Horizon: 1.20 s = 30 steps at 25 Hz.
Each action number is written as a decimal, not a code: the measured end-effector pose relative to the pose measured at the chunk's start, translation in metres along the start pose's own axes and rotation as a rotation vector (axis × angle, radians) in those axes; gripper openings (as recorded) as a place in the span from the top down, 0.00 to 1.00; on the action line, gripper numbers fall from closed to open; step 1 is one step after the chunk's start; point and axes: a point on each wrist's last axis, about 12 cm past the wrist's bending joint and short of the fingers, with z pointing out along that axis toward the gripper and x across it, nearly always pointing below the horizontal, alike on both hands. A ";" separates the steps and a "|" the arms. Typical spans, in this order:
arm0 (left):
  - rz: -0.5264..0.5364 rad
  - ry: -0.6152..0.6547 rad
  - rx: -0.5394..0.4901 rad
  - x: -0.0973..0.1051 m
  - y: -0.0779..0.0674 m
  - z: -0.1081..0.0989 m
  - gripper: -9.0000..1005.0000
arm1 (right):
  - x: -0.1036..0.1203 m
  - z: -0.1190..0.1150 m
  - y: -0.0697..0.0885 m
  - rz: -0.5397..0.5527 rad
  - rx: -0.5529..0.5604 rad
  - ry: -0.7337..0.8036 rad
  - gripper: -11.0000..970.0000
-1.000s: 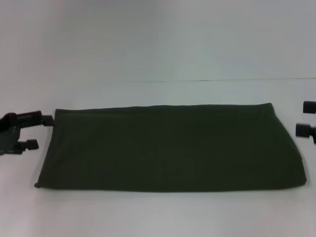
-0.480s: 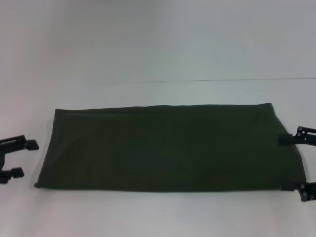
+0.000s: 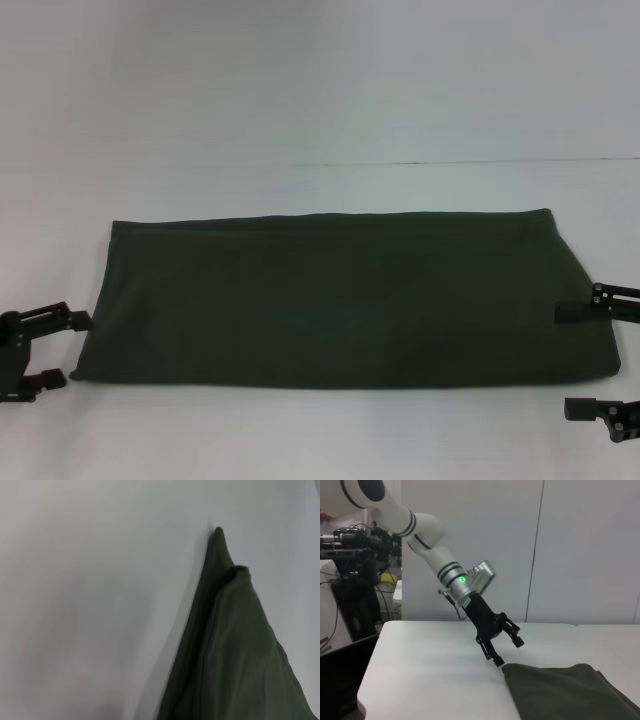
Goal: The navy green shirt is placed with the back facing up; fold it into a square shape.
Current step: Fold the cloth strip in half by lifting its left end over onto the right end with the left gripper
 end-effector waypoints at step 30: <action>-0.047 -0.019 0.002 0.002 0.000 0.026 0.06 | -0.003 0.003 -0.003 -0.030 -0.029 -0.002 0.04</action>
